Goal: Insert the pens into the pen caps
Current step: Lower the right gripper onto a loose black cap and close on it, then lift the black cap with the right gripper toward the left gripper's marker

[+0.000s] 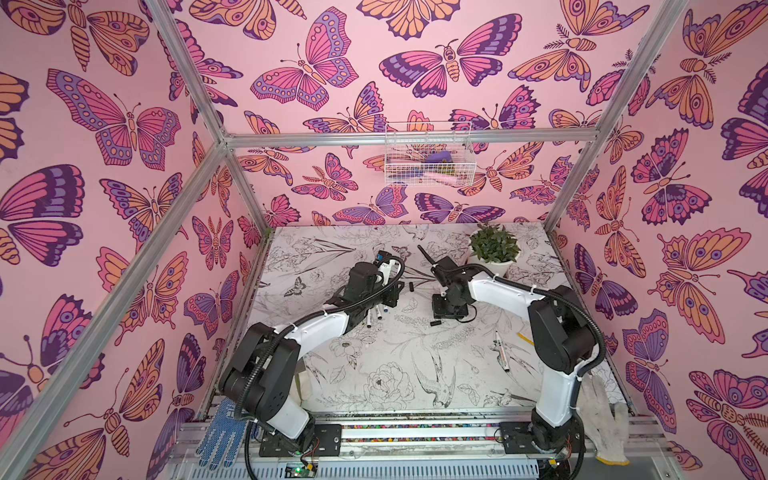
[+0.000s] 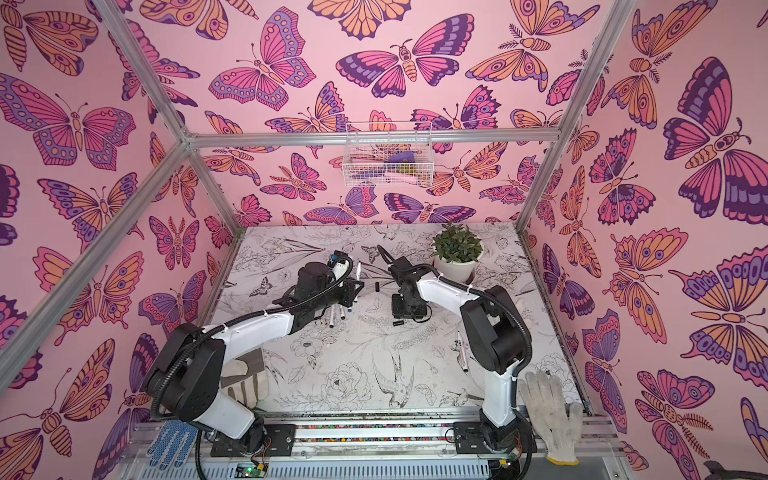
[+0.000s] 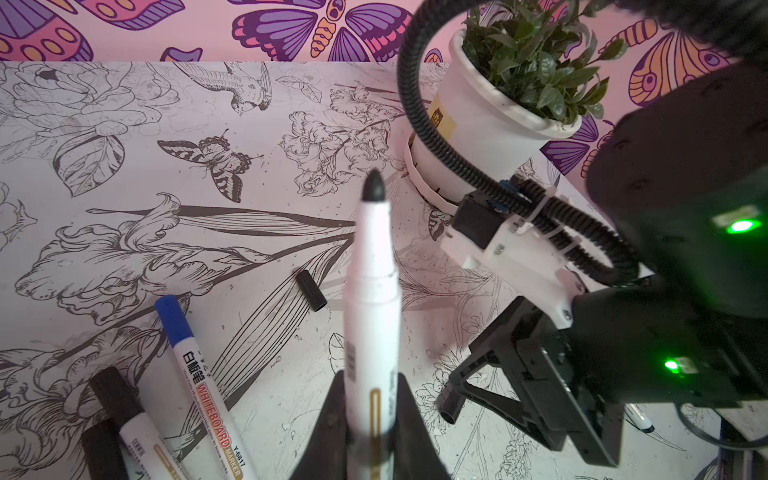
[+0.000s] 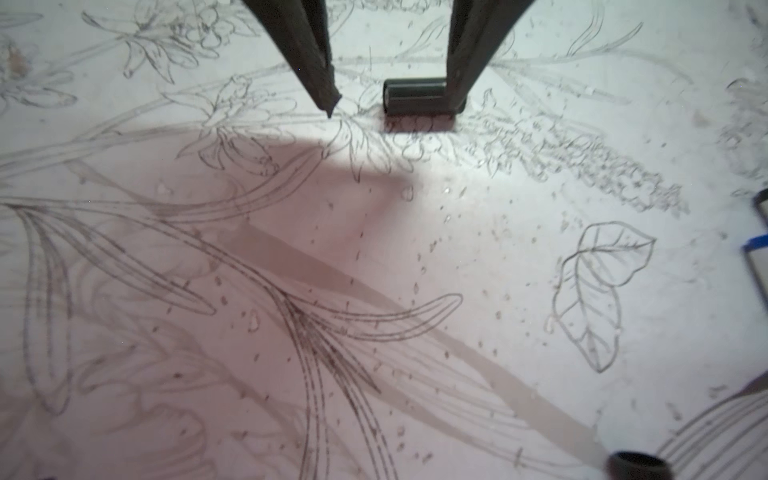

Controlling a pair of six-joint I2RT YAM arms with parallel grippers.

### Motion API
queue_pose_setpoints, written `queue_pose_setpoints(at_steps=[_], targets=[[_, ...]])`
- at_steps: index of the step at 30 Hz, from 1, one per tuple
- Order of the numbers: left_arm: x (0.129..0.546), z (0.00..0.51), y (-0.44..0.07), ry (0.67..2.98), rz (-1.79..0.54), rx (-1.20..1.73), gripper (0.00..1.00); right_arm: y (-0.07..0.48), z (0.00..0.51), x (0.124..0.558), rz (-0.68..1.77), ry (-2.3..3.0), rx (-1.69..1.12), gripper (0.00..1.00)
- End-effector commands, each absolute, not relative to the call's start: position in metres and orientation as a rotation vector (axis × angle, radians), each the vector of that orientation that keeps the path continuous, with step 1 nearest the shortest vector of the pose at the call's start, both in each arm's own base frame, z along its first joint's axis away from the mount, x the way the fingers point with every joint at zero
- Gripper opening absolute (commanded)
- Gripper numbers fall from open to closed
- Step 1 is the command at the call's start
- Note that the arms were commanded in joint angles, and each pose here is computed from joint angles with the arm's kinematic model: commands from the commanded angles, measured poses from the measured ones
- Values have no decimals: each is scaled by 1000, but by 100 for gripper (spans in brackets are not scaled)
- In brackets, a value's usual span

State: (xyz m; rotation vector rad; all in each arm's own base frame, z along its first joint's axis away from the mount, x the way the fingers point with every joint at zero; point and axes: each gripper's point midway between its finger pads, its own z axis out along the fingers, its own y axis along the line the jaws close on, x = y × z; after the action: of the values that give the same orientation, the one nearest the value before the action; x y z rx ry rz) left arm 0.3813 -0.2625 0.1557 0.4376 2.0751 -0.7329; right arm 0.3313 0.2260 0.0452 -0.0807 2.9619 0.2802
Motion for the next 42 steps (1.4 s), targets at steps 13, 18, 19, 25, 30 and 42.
queue_pose_setpoints(at_steps=[13, 18, 19, 25, 30, 42], targets=[[377, 161, -268, 2058, -751, 480, 0, 238, 26, 255, 572, 3220, -200, 47], [377, 163, -269, 2054, -751, 482, 0, 233, 22, 274, 480, 3183, -167, 47], [378, 164, -269, 2053, -750, 482, 0, 233, 22, 277, 461, 3177, -166, 47], [377, 165, -268, 2048, -749, 484, 0, 229, 10, 286, 331, 3196, -193, 45], [376, 163, -268, 2052, -751, 484, 0, 219, -1, 278, 148, 3211, -262, 38], [375, 164, -268, 2047, -745, 491, 0, 203, -11, 263, -139, 3168, -368, 26]])
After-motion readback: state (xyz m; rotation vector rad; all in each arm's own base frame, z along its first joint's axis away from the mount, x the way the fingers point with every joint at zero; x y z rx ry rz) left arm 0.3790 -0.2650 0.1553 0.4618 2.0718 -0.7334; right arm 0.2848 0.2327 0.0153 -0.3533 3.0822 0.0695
